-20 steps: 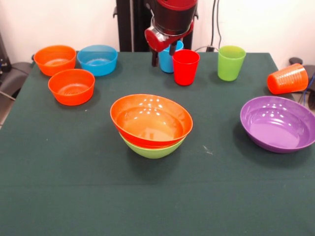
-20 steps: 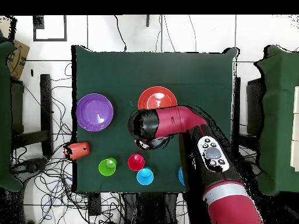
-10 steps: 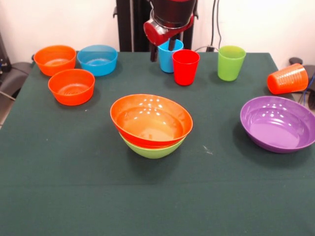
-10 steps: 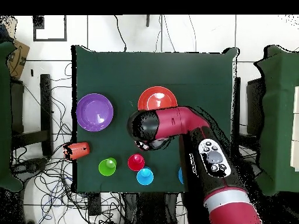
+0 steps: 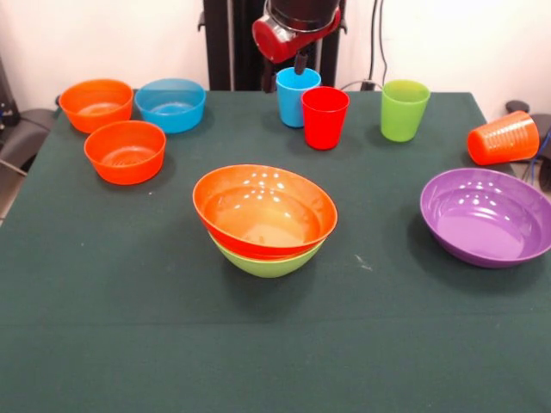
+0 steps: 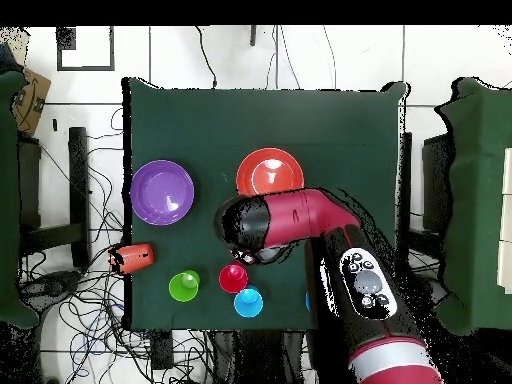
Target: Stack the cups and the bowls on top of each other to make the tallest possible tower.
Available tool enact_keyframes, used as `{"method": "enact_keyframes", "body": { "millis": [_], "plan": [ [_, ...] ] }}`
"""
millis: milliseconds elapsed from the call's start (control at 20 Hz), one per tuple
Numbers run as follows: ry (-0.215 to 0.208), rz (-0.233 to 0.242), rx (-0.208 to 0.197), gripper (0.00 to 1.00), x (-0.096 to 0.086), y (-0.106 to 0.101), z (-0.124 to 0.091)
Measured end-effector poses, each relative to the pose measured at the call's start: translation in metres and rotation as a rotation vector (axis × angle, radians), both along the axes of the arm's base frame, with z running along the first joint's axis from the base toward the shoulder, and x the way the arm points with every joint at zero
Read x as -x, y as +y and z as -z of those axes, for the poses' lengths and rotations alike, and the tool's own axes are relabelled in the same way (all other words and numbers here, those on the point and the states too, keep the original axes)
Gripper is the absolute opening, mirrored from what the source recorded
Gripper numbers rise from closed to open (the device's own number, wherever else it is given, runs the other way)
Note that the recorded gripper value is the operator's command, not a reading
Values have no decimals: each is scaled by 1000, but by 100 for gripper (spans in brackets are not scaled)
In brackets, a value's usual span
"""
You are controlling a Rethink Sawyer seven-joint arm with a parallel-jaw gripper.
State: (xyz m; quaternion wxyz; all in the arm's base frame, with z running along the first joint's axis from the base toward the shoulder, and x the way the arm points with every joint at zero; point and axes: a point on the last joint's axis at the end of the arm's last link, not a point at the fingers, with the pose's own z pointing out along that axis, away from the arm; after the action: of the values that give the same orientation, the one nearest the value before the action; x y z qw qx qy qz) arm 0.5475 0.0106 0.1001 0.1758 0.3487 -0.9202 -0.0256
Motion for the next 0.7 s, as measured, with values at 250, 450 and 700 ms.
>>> {"method": "enact_keyframes", "body": {
  "millis": [250, 450, 700],
  "plan": [
    [-4, -12, -3, 100, -1, 6, -2],
    [-13, -39, -16, 100, -3, 16, -2],
    [-31, -90, -36, 100, -9, 32, -3]
  ]
}}
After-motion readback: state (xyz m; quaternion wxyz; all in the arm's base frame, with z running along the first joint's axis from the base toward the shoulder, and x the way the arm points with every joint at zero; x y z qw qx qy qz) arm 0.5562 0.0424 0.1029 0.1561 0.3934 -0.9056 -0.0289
